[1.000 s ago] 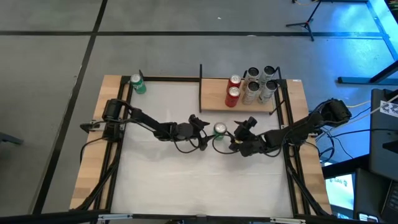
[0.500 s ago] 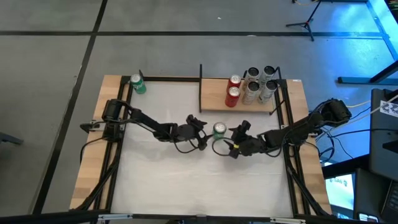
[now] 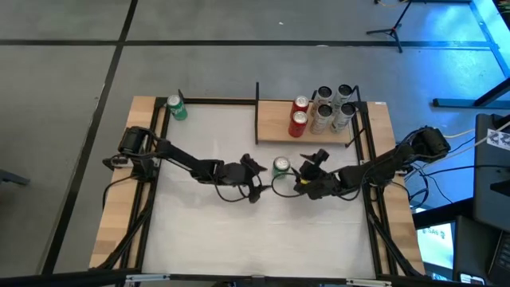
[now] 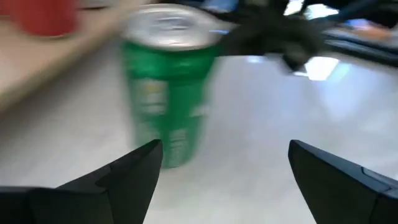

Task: Place canned beverage on shelf
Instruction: Put the right green soda can on the shelf

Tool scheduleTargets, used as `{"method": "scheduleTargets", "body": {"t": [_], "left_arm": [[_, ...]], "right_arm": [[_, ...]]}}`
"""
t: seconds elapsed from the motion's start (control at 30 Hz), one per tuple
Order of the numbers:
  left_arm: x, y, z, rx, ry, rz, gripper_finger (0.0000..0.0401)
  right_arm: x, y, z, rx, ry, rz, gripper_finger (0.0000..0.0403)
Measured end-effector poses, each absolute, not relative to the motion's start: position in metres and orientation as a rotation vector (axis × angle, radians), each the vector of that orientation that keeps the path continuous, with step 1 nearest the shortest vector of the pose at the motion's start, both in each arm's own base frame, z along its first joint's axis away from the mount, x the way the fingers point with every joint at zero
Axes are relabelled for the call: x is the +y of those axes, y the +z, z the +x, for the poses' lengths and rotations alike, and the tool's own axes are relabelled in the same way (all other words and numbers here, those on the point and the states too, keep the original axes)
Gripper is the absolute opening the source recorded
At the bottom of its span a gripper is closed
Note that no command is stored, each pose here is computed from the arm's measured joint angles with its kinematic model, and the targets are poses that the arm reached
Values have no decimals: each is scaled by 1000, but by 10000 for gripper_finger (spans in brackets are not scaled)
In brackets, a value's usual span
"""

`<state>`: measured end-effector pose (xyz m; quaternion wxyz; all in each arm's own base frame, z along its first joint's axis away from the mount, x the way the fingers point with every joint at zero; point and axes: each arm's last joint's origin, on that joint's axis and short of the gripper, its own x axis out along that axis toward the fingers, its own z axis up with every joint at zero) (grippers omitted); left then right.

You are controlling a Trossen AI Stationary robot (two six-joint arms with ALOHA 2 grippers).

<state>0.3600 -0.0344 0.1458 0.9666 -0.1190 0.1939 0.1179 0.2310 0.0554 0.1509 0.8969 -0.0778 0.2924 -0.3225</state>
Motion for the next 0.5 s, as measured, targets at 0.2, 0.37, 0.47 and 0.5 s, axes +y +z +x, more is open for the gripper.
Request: {"method": "scheduleTargets", "body": {"t": [0.2,0.37,0.47,0.5], "left_arm": [[-43,139,369,309,46,-262,338],[-35,130,374,280,82,-266,338],[-28,126,374,288,162,-261,338],[-27,126,374,285,184,-261,338]], "right_arm": [[35,153,237,583,-757,-123,285],[24,155,243,581,-735,-86,285],[25,158,246,566,-700,-91,285],[25,158,247,563,-689,-102,285]]}}
